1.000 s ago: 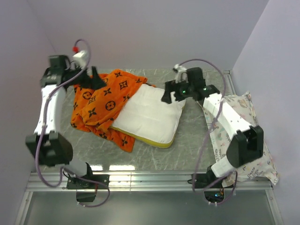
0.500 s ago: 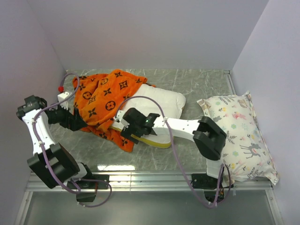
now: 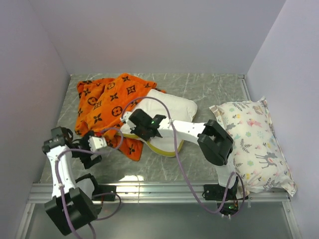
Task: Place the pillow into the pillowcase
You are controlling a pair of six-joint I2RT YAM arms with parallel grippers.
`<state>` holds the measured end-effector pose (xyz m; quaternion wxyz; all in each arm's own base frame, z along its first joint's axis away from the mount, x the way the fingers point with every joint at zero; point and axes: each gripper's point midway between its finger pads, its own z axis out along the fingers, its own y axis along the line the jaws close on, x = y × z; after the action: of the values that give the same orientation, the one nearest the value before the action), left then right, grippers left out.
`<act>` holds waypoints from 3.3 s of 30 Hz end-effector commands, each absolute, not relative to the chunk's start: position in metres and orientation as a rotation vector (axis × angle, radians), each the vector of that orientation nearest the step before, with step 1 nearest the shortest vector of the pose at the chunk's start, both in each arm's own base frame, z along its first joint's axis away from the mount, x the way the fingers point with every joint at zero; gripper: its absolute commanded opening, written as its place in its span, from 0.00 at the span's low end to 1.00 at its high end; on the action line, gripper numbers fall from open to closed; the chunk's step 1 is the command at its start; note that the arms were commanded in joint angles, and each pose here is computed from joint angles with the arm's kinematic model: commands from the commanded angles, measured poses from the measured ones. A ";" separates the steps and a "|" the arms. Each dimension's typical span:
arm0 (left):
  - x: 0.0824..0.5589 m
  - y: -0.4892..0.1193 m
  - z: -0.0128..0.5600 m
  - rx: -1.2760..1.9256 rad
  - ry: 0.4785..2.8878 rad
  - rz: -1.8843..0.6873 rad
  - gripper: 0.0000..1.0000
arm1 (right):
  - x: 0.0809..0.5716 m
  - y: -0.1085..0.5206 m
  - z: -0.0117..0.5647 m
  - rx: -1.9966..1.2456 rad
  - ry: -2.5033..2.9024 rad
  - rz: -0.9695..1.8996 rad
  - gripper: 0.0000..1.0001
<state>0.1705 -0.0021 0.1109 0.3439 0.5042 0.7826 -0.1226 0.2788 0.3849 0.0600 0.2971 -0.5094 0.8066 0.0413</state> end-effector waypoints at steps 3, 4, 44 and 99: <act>0.209 -0.013 0.096 1.698 1.664 0.006 0.97 | 0.287 0.404 0.135 -1.200 2.131 0.536 0.00; 0.212 -0.020 0.094 1.694 1.658 0.000 0.98 | 0.284 0.408 0.141 -1.201 2.124 0.594 0.00; 0.034 -0.329 0.188 2.046 0.905 -0.815 0.32 | 0.265 0.444 0.057 -0.931 2.479 1.241 0.00; 0.189 -0.369 0.194 1.251 2.052 -1.168 0.00 | 0.280 0.265 0.098 -0.465 2.639 1.226 0.00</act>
<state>0.2549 -0.3048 0.1650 0.2996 0.4515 0.8024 -0.2501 0.2922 0.2262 0.0732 0.1091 -0.1234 0.9262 0.3391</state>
